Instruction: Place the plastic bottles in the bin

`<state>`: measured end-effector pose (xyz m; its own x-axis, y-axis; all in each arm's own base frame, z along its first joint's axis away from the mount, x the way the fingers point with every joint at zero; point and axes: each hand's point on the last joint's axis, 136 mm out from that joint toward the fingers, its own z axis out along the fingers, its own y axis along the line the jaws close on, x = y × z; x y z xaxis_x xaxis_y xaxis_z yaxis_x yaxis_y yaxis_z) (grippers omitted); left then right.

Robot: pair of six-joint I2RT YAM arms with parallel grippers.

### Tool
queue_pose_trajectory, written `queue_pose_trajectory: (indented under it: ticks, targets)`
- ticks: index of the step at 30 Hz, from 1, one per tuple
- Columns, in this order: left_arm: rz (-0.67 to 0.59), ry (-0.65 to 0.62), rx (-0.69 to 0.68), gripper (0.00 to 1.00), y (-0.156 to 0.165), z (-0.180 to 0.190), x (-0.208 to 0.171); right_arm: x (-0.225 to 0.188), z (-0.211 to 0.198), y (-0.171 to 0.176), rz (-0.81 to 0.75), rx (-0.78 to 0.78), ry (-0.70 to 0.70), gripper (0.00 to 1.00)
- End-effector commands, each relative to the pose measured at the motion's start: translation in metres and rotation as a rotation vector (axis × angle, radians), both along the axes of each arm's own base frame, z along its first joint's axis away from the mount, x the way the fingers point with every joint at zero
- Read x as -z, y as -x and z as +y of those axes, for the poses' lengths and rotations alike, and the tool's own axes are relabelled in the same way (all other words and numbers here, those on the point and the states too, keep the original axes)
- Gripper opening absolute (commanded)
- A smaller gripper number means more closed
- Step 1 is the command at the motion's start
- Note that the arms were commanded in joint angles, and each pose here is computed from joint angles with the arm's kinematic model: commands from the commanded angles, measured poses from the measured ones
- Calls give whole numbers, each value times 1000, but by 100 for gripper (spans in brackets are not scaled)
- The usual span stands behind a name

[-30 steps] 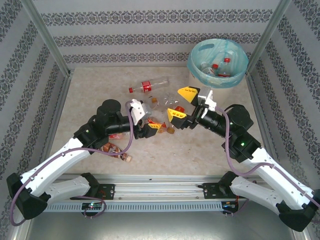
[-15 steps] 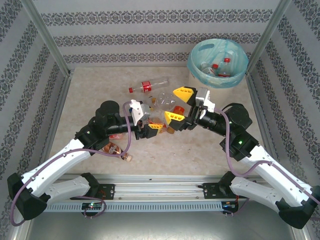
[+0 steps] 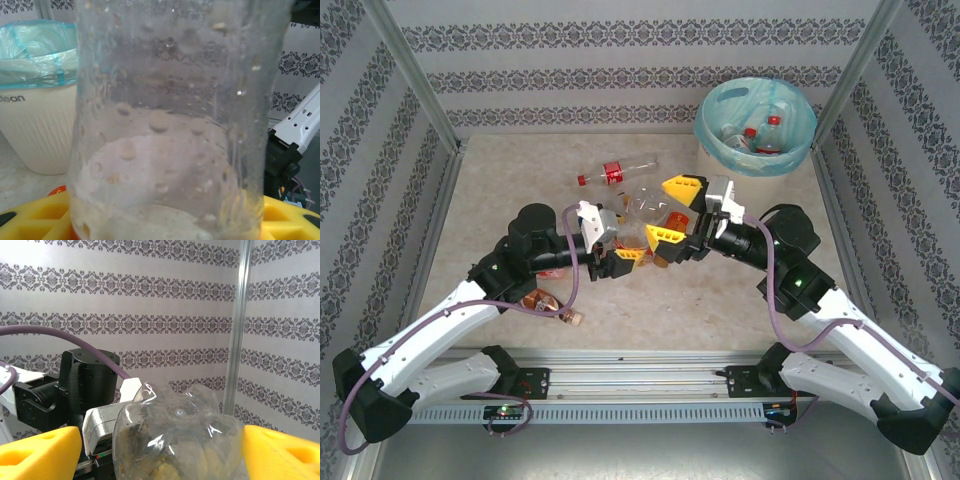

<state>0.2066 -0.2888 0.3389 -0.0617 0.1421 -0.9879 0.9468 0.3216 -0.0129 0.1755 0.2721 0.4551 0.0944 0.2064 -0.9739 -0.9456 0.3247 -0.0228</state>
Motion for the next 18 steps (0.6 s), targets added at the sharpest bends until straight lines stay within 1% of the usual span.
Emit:
queue_pose_trajectory:
  ticks: [1, 5, 12, 14, 18]
  targets:
    - [-99, 88, 5, 56, 3, 3, -32, 18, 17, 19, 40, -139, 77, 83]
    - [-96, 87, 8, 56, 4, 3, -30, 23, 23, 17, 67, -153, 96, 83]
    - [-105, 95, 11, 56, 7, 5, -33, 35, 30, 0, 125, -97, 120, 84]
    - [-102, 92, 12, 56, 7, 5, -33, 35, 32, 0, 129, -105, 116, 84]
    - [-97, 89, 13, 56, 6, 4, -31, 32, 38, 4, 132, -143, 115, 81]
